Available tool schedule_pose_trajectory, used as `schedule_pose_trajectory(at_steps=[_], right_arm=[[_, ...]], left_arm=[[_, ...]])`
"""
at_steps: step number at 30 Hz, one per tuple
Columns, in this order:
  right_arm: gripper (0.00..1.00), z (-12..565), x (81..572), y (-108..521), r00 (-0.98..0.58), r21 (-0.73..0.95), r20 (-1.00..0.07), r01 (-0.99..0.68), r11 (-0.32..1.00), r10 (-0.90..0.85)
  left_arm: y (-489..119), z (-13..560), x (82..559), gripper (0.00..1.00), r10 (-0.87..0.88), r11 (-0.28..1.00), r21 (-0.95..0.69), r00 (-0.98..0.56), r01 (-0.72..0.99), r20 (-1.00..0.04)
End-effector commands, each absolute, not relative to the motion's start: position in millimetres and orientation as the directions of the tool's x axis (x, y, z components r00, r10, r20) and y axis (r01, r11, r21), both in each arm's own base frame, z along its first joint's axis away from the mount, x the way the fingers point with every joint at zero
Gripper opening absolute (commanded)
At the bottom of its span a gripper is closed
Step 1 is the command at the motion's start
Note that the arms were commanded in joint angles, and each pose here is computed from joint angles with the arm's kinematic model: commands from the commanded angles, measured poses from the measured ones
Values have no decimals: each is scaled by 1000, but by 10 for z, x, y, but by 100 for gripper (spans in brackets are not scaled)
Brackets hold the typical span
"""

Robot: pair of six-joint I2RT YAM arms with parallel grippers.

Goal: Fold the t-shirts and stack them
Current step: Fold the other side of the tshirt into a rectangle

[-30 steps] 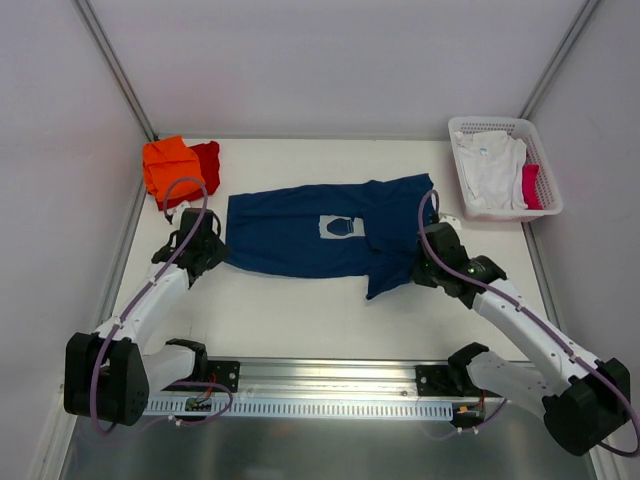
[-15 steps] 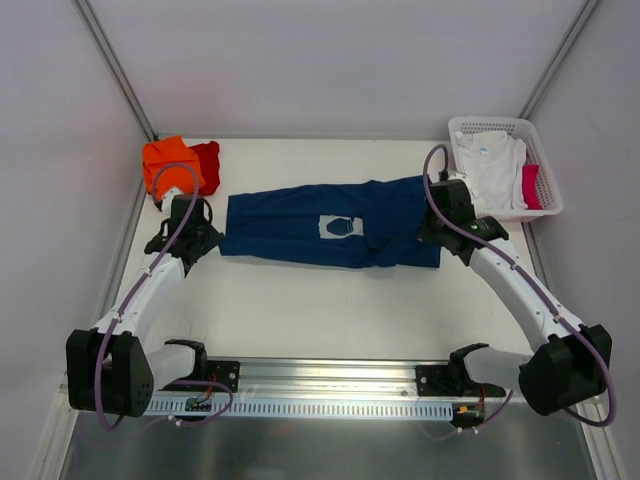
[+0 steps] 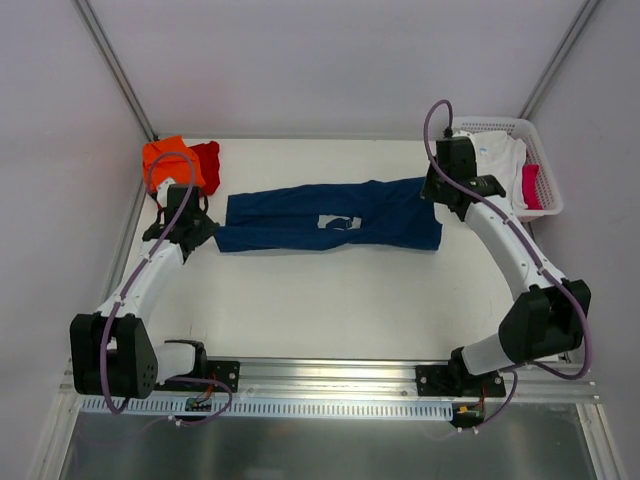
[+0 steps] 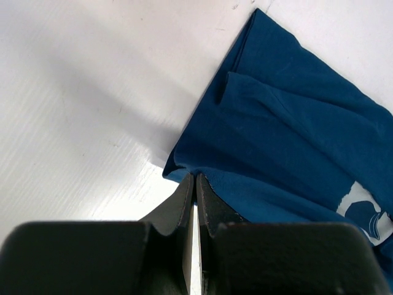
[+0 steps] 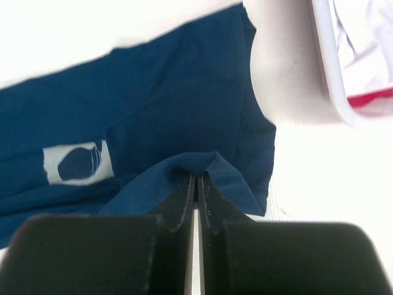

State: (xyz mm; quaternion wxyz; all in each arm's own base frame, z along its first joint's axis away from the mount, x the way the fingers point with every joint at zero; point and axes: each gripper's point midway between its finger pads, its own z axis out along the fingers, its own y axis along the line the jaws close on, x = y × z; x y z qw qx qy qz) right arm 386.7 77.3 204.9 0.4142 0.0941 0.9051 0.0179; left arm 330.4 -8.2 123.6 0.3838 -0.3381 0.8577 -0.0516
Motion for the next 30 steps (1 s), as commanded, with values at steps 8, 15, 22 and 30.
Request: schedule_pose_trajectory(at_steps=[8, 15, 22, 30], right_arm=[[0, 2464, 4584, 794, -560, 130, -808, 130, 983, 181], [0, 2454, 4900, 824, -564, 144, -803, 125, 982, 190], [0, 2334, 5103, 832, -579, 148, -792, 126, 981, 194], [0, 2161, 5339, 780, -593, 148, -779, 142, 979, 204]], left_arm=[[3, 1291, 3567, 0, -611, 766, -333, -465, -550, -641], [0, 1210, 3735, 0, -611, 767, -321, -478, -556, -632], [-6, 1149, 4020, 0, -608, 770, -311, -492, -557, -624], [32, 1050, 4359, 0, -611, 764, -298, -496, -572, -617]])
